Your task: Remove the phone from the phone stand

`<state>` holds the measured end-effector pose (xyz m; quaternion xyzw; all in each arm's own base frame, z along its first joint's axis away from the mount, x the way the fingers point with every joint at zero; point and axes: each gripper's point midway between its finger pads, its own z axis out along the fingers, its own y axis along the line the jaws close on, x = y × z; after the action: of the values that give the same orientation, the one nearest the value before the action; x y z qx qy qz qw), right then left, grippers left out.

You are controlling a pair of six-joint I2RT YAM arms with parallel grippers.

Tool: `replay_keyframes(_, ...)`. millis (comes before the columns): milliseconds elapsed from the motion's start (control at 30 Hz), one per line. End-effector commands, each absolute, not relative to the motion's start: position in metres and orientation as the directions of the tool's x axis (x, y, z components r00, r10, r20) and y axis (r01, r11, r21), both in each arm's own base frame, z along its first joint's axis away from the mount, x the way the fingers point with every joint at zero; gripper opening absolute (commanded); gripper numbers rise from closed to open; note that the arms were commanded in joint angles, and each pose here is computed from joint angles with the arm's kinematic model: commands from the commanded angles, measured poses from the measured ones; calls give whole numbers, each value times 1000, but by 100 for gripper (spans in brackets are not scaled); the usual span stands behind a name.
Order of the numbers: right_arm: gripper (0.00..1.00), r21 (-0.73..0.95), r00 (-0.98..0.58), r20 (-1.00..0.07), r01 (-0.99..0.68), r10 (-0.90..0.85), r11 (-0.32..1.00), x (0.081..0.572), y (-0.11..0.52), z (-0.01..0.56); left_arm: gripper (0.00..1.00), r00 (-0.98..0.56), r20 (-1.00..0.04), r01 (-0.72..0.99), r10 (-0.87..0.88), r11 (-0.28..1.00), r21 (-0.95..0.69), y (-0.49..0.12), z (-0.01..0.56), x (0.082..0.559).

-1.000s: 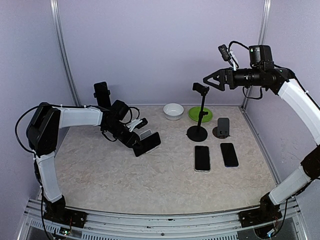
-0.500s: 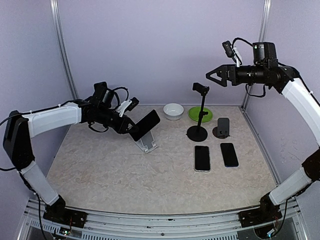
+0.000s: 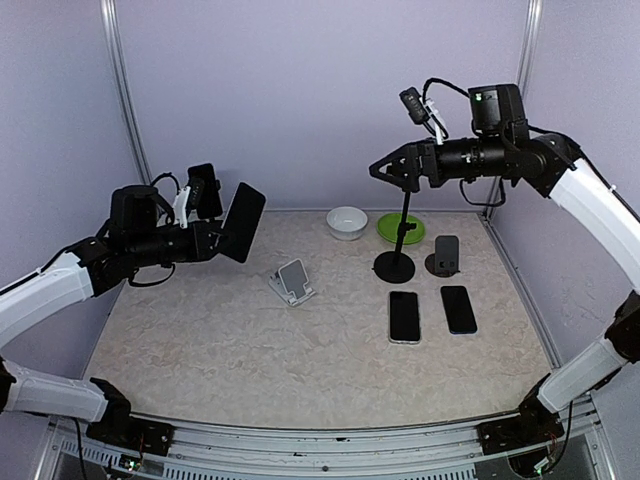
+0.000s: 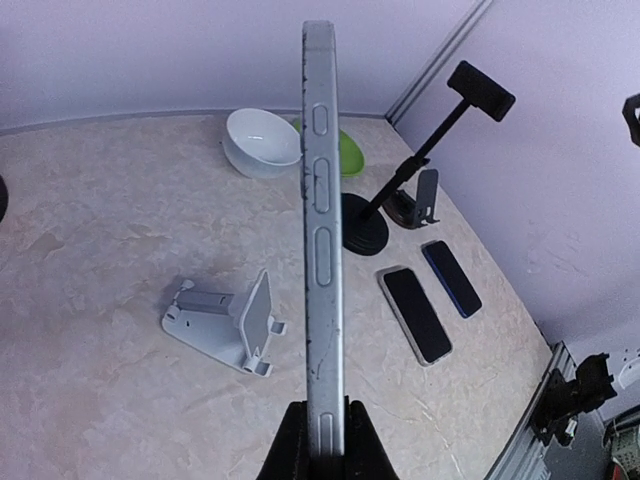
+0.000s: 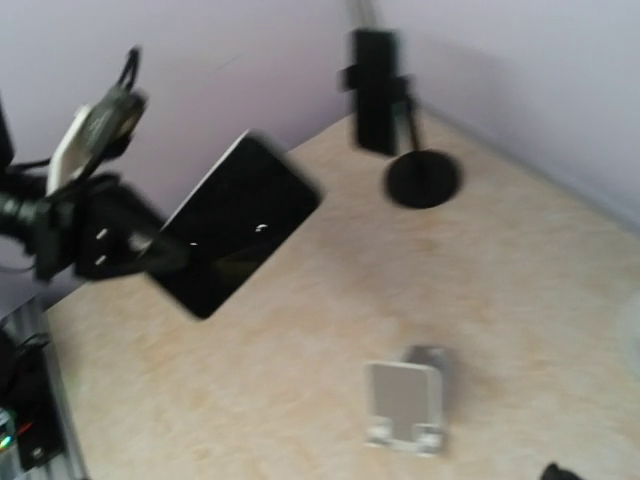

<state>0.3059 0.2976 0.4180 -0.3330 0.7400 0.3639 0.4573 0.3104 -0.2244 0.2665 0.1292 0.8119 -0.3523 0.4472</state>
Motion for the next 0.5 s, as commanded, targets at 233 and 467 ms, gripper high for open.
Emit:
replay_keyframes(233,95,290,-486,-834,-790,-263,541,315,385,316,0,-522,-775,332,-356,753,-569,-188,292,318)
replay_keyframes(467,97,294,-518,-811,-761,-270,578,347,412,259,0,-461,-758,293,-461,728,-620,-176,312,320)
